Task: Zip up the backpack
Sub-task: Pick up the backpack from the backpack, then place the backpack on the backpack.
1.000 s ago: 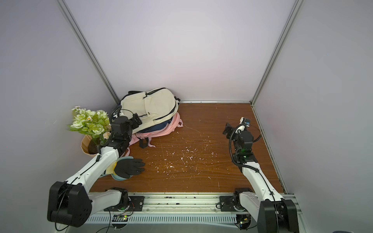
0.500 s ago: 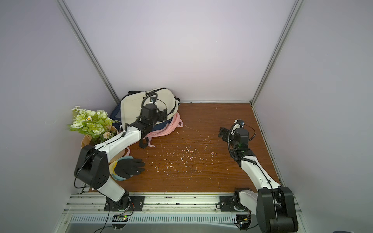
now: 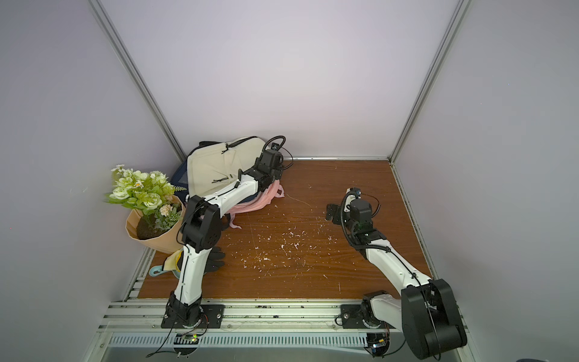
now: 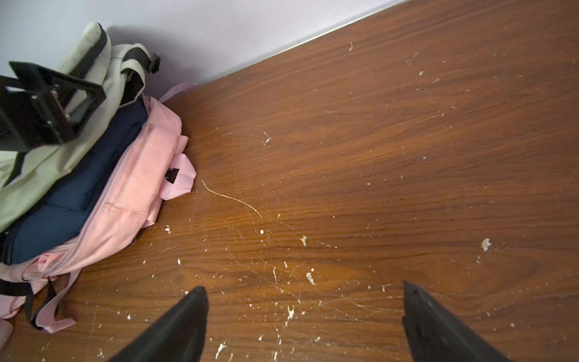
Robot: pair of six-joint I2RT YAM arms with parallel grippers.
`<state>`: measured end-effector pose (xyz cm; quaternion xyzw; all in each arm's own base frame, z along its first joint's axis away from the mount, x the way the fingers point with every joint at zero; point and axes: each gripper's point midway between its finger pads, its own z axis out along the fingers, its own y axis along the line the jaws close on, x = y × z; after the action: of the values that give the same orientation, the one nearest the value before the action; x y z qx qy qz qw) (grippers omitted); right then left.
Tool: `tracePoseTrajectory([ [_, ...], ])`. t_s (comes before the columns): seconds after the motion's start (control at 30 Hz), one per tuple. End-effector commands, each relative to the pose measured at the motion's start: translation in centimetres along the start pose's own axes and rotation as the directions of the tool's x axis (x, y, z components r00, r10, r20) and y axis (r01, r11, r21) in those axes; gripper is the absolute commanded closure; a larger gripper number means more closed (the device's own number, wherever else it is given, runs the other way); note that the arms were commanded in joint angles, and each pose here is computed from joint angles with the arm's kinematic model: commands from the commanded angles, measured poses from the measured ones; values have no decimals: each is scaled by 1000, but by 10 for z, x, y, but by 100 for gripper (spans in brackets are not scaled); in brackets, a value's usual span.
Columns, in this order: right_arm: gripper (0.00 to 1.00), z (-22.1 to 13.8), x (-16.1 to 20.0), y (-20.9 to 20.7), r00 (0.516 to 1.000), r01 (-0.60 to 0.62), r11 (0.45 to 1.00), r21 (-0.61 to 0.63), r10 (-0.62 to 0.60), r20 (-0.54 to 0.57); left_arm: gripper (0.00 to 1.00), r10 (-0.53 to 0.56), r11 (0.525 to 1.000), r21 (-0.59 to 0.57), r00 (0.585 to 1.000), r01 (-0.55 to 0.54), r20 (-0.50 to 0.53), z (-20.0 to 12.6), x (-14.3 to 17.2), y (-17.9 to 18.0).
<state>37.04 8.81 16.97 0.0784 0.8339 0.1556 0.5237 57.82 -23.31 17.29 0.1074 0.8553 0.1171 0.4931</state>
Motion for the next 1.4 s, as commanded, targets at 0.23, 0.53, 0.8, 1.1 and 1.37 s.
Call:
tracePoseTrajectory([
  [0.23, 2, -3, -26, 22, 997, 52, 999, -5, -52, 61, 74, 41, 999, -21, 998, -42, -43, -15, 2, 5],
  [0.53, 3, -16, -36, 36, 996, 60, 998, -13, -58, 73, 94, -53, 997, 56, 998, 52, 23, -78, -22, 7],
  [0.8, 3, -26, -35, 43, 996, 47, 999, -22, -45, 73, 94, -257, 908, 343, 967, 242, -3, -164, -43, -56],
  [1.1, 4, -38, -23, 21, 997, 6, 998, 59, -10, 72, 82, -186, 806, 559, 980, 195, -74, -206, -2, -173],
  [1.37, 3, -39, -4, 7, 998, -38, 995, 96, 34, 51, 8, -158, 873, 469, 987, 133, 13, -201, -8, -124],
])
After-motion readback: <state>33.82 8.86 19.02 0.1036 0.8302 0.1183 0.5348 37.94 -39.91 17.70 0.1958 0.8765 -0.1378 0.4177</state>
